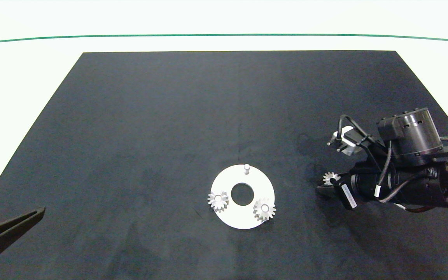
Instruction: Install three planetary gears onto the carrier pins
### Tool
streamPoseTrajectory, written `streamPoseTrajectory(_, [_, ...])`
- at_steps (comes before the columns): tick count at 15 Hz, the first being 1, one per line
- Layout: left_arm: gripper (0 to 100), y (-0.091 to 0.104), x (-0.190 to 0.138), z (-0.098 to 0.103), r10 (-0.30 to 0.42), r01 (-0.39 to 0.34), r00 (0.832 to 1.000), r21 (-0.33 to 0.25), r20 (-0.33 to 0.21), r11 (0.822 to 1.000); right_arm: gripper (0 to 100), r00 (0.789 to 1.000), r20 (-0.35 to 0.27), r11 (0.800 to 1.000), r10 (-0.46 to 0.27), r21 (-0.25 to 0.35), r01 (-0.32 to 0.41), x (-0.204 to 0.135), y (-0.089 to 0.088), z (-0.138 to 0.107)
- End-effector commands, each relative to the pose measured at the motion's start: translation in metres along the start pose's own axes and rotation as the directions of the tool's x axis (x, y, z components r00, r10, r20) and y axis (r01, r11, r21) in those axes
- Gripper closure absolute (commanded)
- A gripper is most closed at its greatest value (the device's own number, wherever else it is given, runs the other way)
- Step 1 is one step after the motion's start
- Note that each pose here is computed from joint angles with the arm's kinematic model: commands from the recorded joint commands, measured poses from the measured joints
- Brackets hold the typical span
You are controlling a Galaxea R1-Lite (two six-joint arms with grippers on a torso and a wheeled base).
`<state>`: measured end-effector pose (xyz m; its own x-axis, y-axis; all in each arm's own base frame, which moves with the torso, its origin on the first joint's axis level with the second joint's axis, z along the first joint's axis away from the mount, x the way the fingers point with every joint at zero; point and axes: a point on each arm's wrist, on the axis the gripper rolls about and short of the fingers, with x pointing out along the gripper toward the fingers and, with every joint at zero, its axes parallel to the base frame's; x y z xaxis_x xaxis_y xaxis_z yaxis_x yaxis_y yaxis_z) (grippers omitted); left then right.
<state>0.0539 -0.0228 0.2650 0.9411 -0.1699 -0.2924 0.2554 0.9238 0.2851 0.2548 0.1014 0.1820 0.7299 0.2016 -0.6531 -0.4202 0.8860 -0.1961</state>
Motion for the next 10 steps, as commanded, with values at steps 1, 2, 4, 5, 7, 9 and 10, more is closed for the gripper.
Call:
streamPoseTrajectory(1, [0,0.0002,-0.0004,0.0000,0.003,-0.003,1.000,0.001,-0.001,1.000,46,1.000,0.001,1.000,0.001,-0.002,-0.001,0.0038,0.0004,0.0002])
streamPoseTrajectory(2, [0,0.0002,-0.0004,0.0000,0.003,-0.003,1.000,0.001,-0.001,1.000,48,1.000,0.007,1.000,0.000,-0.001,0.000,0.0055,0.0005,0.0004])
streamPoseTrajectory(4, [0,-0.0001,0.0002,-0.0010,0.003,-0.003,1.000,0.002,-0.005,1.000,52,1.000,0.007,1.000,0.000,-0.001,0.000,0.0056,0.0006,0.0002])
streamPoseTrajectory(5, [0,-0.0003,0.0002,-0.0010,0.000,0.000,1.000,0.003,-0.004,1.000,54,1.000,0.006,1.000,-0.001,0.001,0.001,0.0057,0.0002,0.0001])
streamPoseTrajectory(7, [0,0.0000,-0.0002,-0.0003,0.001,-0.001,1.000,0.002,-0.002,1.000,58,1.000,0.005,1.000,-0.001,0.001,0.001,0.0061,0.0003,-0.0001])
streamPoseTrajectory(9, [0,0.0001,-0.0006,-0.0012,0.002,-0.002,1.000,0.001,-0.002,1.000,63,1.000,0.002,1.000,0.001,0.000,-0.001,0.0071,0.0008,-0.0003])
streamPoseTrajectory(10, [0,0.0002,-0.0008,-0.0008,0.003,-0.003,1.000,0.001,-0.001,1.000,64,1.000,0.002,1.000,0.001,0.000,-0.001,0.0071,0.0008,-0.0003])
